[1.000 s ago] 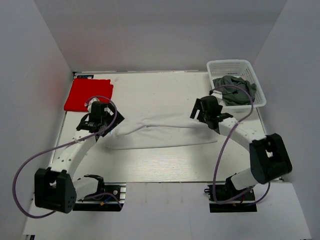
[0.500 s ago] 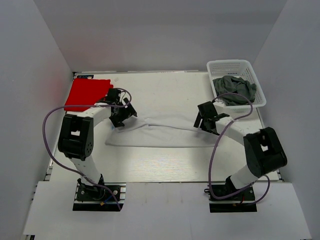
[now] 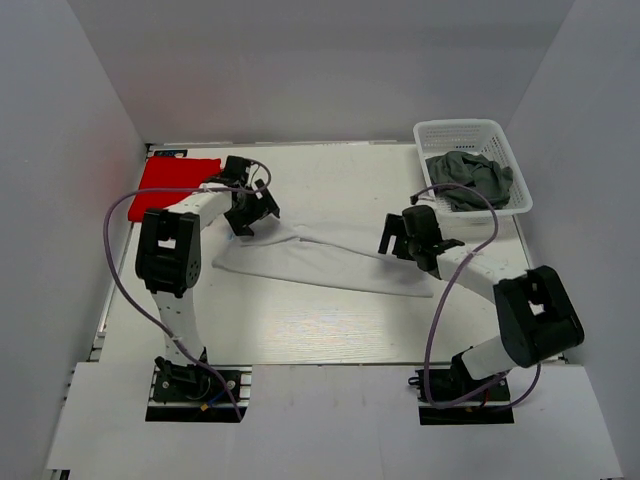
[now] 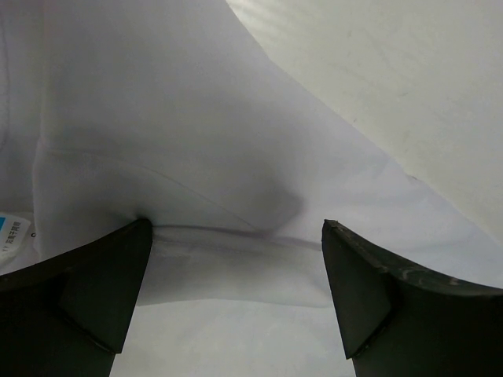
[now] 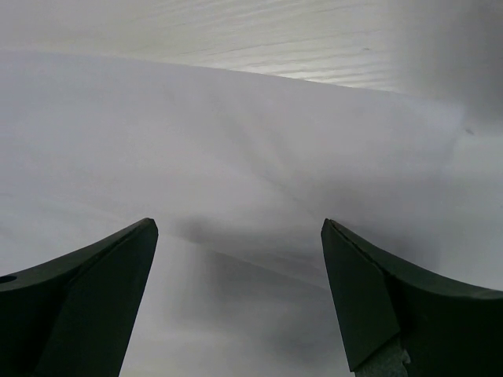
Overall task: Fold and stack the t-shirts
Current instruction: Rotate the tshirt 90 degrees
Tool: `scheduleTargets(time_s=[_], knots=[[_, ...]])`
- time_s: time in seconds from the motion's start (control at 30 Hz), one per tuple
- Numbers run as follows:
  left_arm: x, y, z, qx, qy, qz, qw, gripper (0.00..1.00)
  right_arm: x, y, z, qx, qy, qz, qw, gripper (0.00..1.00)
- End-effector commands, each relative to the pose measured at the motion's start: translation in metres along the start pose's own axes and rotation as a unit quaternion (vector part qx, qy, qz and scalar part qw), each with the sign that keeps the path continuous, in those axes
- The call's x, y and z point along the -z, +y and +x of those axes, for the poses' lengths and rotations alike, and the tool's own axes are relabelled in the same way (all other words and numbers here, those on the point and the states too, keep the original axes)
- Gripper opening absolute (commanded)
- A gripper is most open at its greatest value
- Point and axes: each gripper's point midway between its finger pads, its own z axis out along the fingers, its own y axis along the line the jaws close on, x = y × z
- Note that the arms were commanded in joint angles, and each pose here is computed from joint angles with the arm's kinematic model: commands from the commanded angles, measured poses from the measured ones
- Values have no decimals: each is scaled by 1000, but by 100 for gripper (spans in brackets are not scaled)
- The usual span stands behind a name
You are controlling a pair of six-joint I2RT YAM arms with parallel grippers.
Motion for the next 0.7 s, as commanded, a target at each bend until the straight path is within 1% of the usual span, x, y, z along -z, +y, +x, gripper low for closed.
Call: scheduleTargets(time_s=[0.0, 0.03, 0.07, 0.1, 0.13, 0.17, 0.2, 0.23, 0.27, 0.3, 0.33, 0.37, 0.4, 0.43, 0.47, 0.5, 0.53, 0.57, 0.6, 0.63, 0.67], knots=[[-28, 19, 13, -18, 33, -44, 998, 100, -17, 37, -10, 38, -17, -89, 995, 90], [-35, 8, 1, -24, 30, -35, 999, 100, -19, 42, -2, 39, 2, -105, 994, 90], [-39, 5, -4, -32, 33, -36, 998, 100, -19, 42, 6, 36, 14, -108, 993, 90], [-44, 0, -11, -32, 32, -35, 998, 100, -15, 47, 9, 36, 18, -122, 992, 90], [-41, -24, -35, -39, 11, -10, 999, 100, -12, 50, 14, 25, 28, -133, 990, 90], [-63, -21, -30, -49, 35, -13, 998, 100, -7, 49, 37, 24, 58, -149, 987, 90], [-73, -29, -33, -55, 43, 1, 998, 100, 0, 54, 45, 28, 64, -166, 984, 90], [-68, -61, -60, -60, 24, 43, 997, 100, 7, 51, 78, 30, 102, -177, 978, 90], [-73, -66, -59, -58, 41, 46, 996, 100, 14, 55, 85, 33, 109, -190, 975, 90], [-87, -85, -70, -61, 40, 80, 994, 100, 22, 60, 100, 43, 126, -201, 970, 90], [-91, -97, -66, -62, 48, 100, 992, 100, 30, 60, 123, 55, 153, -204, 966, 90], [-94, -107, -69, -66, 45, 126, 989, 100, 38, 62, 136, 64, 169, -216, 959, 90], [-96, -131, -71, -69, 33, 178, 981, 100, 44, 63, 145, 77, 180, -222, 955, 90], [-101, -143, -65, -75, 28, 201, 976, 100, 58, 76, 163, 110, 197, -247, 942, 90], [-105, -151, -63, -60, 23, 212, 975, 100, 63, 79, 171, 131, 204, -259, 935, 90], [-108, -164, -64, -64, 9, 241, 968, 100, 71, 87, 183, 164, 209, -275, 924, 90], [-108, -175, -61, -62, 8, 262, 963, 100, 78, 95, 195, 191, 216, -290, 912, 90], [-126, -178, -48, -54, 23, 272, 961, 100, 79, 97, 200, 217, 215, -298, 904, 90], [-121, -202, -51, -45, 21, 315, 948, 100, 88, 112, 204, 239, 214, -323, 890, 90], [-126, -212, -46, -44, 27, 333, 941, 100, 88, 115, 215, 254, 230, -331, 879, 90], [-132, -225, -37, -47, 35, 350, 935, 100, 97, 129, 222, 287, 225, -357, 860, 90]])
